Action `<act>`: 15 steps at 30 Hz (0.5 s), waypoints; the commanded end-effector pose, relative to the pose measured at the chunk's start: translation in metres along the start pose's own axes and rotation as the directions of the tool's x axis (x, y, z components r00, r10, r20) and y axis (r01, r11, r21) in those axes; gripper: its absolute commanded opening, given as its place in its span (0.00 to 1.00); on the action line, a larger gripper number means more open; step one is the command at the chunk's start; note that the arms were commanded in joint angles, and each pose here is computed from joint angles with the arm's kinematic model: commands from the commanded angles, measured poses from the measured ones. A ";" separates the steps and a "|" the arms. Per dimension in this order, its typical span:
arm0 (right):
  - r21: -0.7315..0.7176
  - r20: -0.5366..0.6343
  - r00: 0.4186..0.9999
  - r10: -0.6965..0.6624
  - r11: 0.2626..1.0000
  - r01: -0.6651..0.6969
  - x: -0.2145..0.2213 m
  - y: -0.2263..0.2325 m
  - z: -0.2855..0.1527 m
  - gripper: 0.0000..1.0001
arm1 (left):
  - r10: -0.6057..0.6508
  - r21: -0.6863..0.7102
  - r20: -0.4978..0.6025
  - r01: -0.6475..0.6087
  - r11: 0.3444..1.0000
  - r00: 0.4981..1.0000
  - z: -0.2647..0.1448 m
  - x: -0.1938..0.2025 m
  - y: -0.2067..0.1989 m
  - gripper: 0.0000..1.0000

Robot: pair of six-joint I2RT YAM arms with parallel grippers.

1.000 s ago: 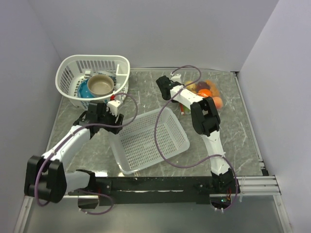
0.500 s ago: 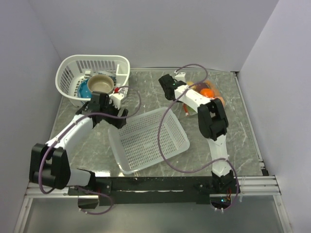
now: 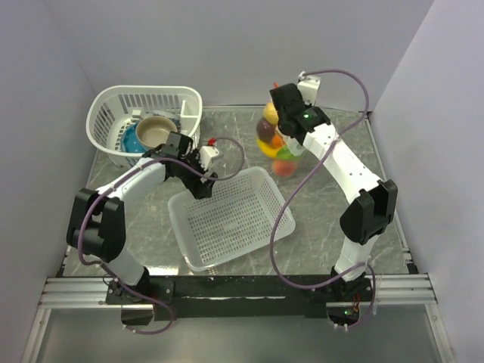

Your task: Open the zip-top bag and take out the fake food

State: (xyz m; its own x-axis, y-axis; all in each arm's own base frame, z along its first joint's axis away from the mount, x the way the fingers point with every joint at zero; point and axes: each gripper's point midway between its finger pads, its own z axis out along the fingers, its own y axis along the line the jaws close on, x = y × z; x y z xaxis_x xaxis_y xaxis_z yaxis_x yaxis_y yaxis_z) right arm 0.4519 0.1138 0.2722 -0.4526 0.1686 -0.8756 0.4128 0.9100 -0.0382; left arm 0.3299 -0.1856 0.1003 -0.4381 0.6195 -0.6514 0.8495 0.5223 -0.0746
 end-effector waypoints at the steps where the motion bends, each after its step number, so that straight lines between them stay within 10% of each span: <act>1: -0.033 0.094 0.991 0.092 0.995 -0.089 -0.062 -0.023 -0.029 0.00 | 0.076 0.070 -0.013 -0.075 0.995 0.997 0.003 -0.002 -0.021 0.95; 4: -0.048 0.128 0.985 0.118 0.992 -0.113 -0.083 -0.029 -0.044 0.00 | 0.080 0.021 -0.011 -0.080 0.997 0.997 0.007 -0.004 -0.012 0.78; 5: -0.053 0.142 0.981 0.134 0.990 -0.128 -0.090 -0.031 -0.048 0.00 | 0.055 0.011 -0.018 -0.055 0.998 0.998 0.013 -0.003 -0.009 0.62; 6: -0.053 0.158 0.976 0.147 0.989 -0.140 -0.096 -0.036 -0.055 0.00 | 0.043 0.001 -0.023 -0.043 0.999 0.999 0.015 -0.003 -0.006 0.25; 8: -0.052 0.193 0.967 0.168 0.986 -0.161 -0.109 -0.047 -0.066 0.00 | -0.014 -0.045 -0.018 0.013 0.999 1.000 0.022 -0.008 0.004 0.01; 15: -0.079 0.264 0.944 0.201 0.979 -0.186 -0.145 -0.068 -0.093 0.00 | -0.200 -0.097 0.077 0.207 0.974 0.977 0.034 -0.038 0.006 0.01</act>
State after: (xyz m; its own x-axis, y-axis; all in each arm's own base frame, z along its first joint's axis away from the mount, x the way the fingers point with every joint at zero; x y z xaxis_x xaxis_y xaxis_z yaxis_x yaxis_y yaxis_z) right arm 0.4355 0.0860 0.3764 -0.3003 0.1997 -0.9327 0.4085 0.9105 0.0635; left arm 0.3382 -0.2113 0.0932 -0.5044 0.5747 -0.6444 0.8052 0.5826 -0.1107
